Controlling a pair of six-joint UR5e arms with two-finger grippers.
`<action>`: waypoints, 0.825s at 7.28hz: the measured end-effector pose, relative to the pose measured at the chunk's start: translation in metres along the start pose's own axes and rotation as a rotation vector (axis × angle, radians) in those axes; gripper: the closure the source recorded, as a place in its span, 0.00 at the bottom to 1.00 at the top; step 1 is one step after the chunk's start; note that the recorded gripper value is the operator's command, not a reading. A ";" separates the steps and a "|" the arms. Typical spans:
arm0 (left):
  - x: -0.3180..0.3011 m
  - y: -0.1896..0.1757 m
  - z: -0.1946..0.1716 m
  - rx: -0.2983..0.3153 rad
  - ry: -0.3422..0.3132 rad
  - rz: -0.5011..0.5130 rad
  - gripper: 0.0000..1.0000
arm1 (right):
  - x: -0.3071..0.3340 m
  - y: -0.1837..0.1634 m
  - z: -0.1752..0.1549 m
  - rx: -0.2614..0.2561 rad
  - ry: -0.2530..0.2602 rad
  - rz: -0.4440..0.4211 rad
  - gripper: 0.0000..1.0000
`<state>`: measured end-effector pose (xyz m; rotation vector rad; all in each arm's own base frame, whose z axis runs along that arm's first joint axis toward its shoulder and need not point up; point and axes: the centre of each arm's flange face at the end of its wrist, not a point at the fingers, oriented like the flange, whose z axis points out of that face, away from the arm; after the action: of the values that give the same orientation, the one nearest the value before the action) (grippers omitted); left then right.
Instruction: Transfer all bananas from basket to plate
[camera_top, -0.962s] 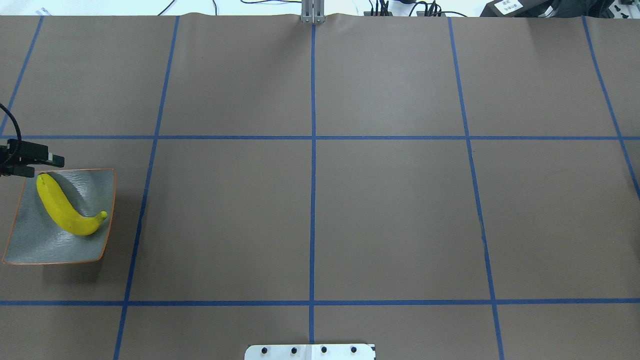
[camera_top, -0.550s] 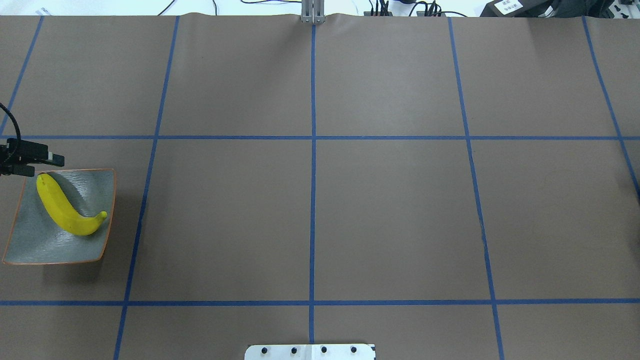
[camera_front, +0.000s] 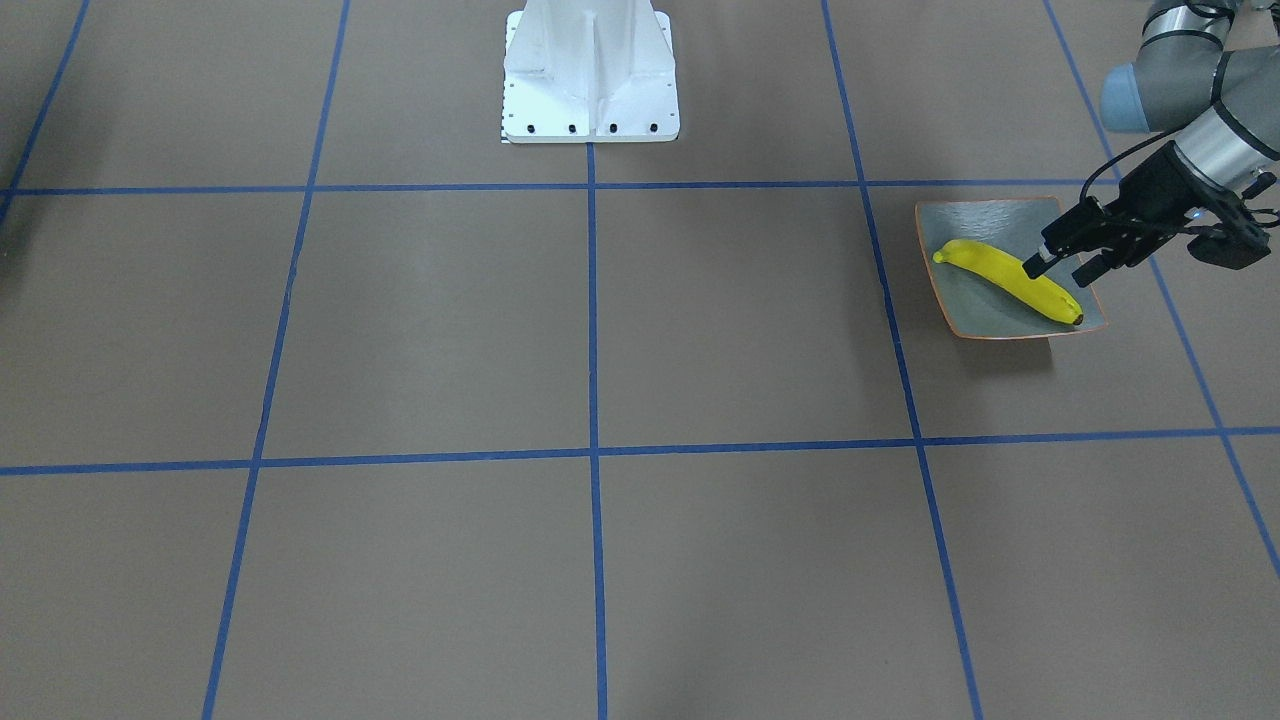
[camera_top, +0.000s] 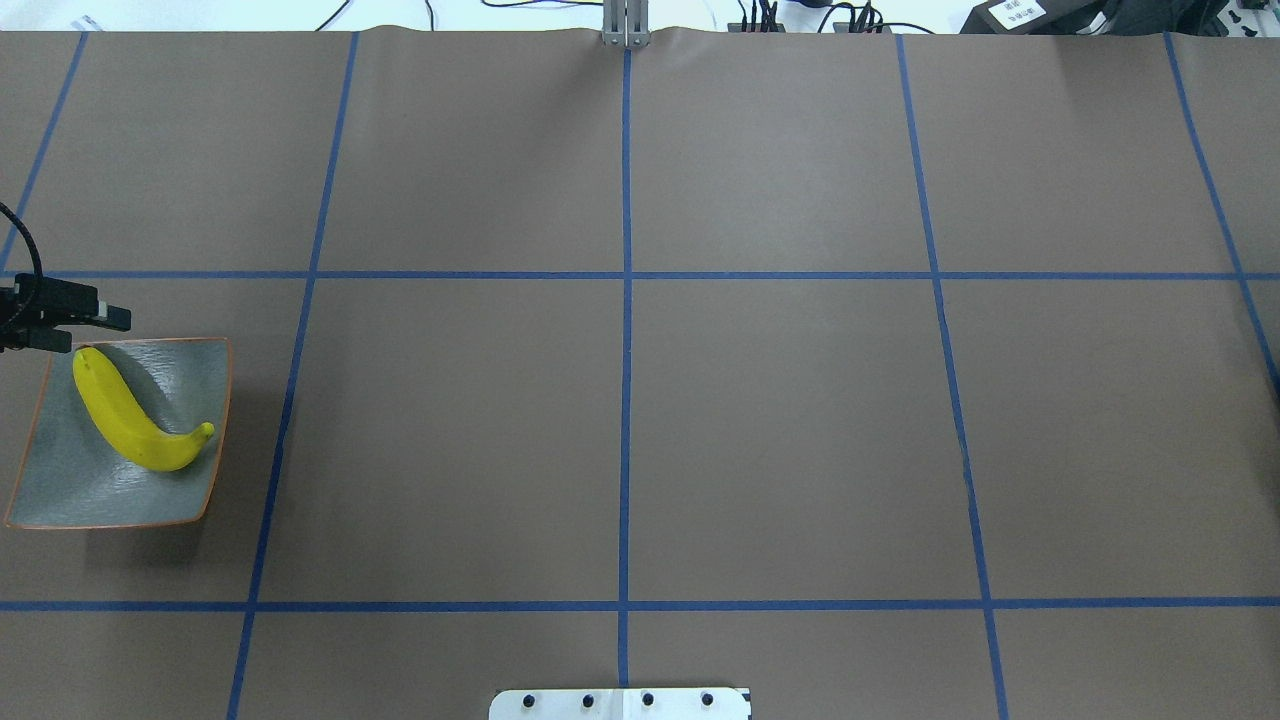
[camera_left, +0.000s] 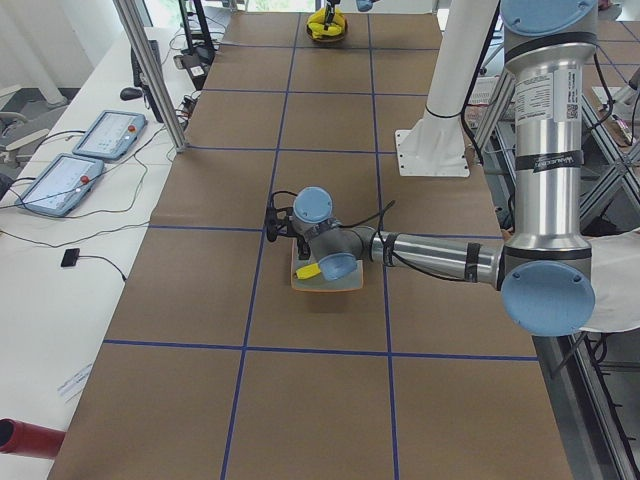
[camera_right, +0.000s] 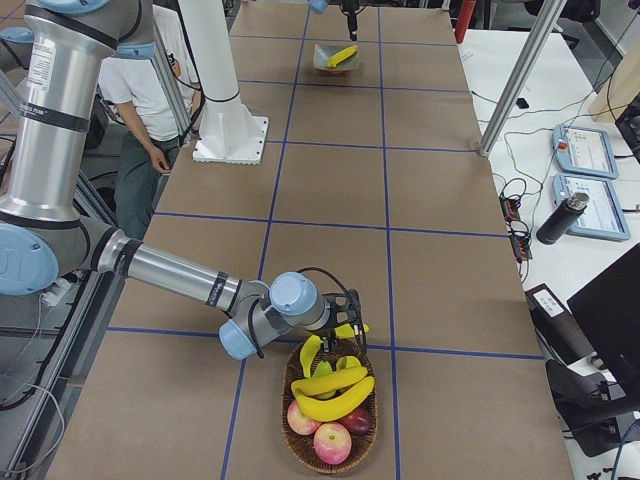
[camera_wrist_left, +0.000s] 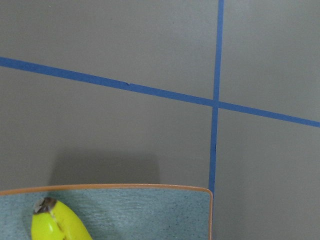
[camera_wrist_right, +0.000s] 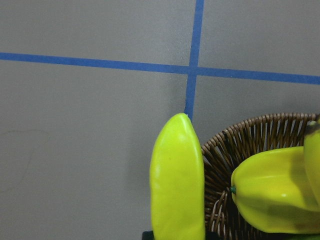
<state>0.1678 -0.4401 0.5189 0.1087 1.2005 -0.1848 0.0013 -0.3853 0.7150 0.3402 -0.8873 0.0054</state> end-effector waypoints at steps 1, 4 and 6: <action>0.004 -0.001 0.000 0.001 0.005 -0.005 0.00 | -0.005 -0.005 -0.008 0.013 -0.017 -0.003 1.00; 0.060 -0.026 0.004 0.021 0.070 -0.056 0.00 | -0.077 -0.076 -0.031 0.014 -0.108 -0.020 1.00; 0.134 -0.057 0.008 0.034 0.152 -0.119 0.00 | -0.184 -0.138 -0.021 -0.049 -0.229 0.013 1.00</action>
<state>0.2107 -0.5091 0.3972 0.0821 1.3571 -0.3061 -0.0800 -0.4845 0.5230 0.2932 -1.1146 -0.0444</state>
